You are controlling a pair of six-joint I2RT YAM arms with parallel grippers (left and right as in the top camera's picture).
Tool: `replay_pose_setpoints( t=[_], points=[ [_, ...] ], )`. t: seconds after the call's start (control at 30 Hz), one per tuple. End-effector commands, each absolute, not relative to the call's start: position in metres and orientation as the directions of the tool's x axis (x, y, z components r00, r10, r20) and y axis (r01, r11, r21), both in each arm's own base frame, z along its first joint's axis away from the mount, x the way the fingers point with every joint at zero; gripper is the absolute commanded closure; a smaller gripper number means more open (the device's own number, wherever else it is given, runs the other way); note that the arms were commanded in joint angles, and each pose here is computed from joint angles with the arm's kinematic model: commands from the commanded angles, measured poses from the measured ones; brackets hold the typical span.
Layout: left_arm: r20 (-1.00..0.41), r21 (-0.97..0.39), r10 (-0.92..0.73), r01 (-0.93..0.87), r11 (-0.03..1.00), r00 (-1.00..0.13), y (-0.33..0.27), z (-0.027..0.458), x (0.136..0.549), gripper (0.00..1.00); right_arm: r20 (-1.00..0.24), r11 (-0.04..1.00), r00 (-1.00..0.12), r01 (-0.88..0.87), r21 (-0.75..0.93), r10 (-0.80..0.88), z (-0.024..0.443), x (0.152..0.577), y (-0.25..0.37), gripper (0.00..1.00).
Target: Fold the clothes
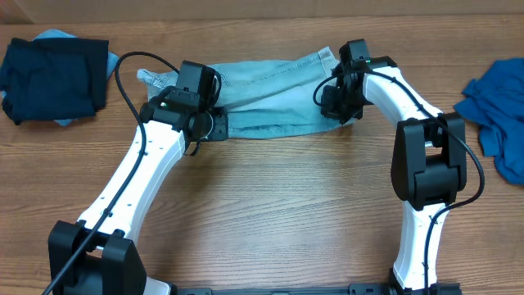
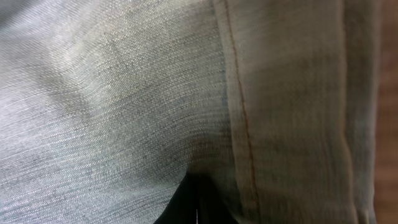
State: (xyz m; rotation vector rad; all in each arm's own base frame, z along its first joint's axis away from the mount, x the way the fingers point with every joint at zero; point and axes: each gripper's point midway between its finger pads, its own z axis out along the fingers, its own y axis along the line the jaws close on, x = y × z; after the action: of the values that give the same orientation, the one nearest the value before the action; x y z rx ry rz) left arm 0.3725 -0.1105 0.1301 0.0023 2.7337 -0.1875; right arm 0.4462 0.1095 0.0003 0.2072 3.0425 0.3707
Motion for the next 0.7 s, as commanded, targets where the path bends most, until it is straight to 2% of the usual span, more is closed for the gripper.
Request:
replay_pose_setpoints(
  t=[0.0,0.2,0.4,0.5,0.57,0.63,0.67],
  points=[
    [-0.378,-0.139,-0.026,0.028,0.99,-0.925,-0.114,0.127,0.37,0.62,0.12,0.975,-0.973,0.209,0.081,0.198,-0.038,0.4,0.08,0.96],
    [-0.363,-0.123,0.002,0.05,0.991,-0.932,-0.112,0.128,0.363,0.62,0.219,0.973,-0.952,0.228,0.04,0.214,-0.023,0.372,0.076,0.96],
    [-0.42,-0.131,-0.006,0.054,0.99,-0.908,-0.11,0.154,0.361,0.61,0.201,0.973,-0.957,0.224,0.047,0.21,0.026,0.36,0.075,0.96],
    [-0.487,-0.146,-0.016,0.063,0.987,-0.873,-0.109,0.182,0.361,0.57,0.099,0.975,-0.976,0.203,0.089,0.194,0.065,0.367,0.076,0.96],
    [-0.527,-0.152,-0.016,0.076,0.986,-0.85,-0.109,0.199,0.36,0.55,-0.004,0.978,-0.987,0.157,0.14,0.16,0.093,0.377,0.08,0.92],
    [-0.559,-0.144,-0.013,0.082,0.986,-0.829,-0.106,0.211,0.358,0.53,-0.138,0.973,-0.983,0.09,0.212,0.121,0.126,0.392,0.089,0.81],
    [-0.569,-0.137,-0.015,0.077,0.988,-0.822,-0.104,0.214,0.358,0.52,-0.206,0.968,-0.973,0.051,0.244,0.103,0.141,0.4,0.094,0.71]
  ],
)
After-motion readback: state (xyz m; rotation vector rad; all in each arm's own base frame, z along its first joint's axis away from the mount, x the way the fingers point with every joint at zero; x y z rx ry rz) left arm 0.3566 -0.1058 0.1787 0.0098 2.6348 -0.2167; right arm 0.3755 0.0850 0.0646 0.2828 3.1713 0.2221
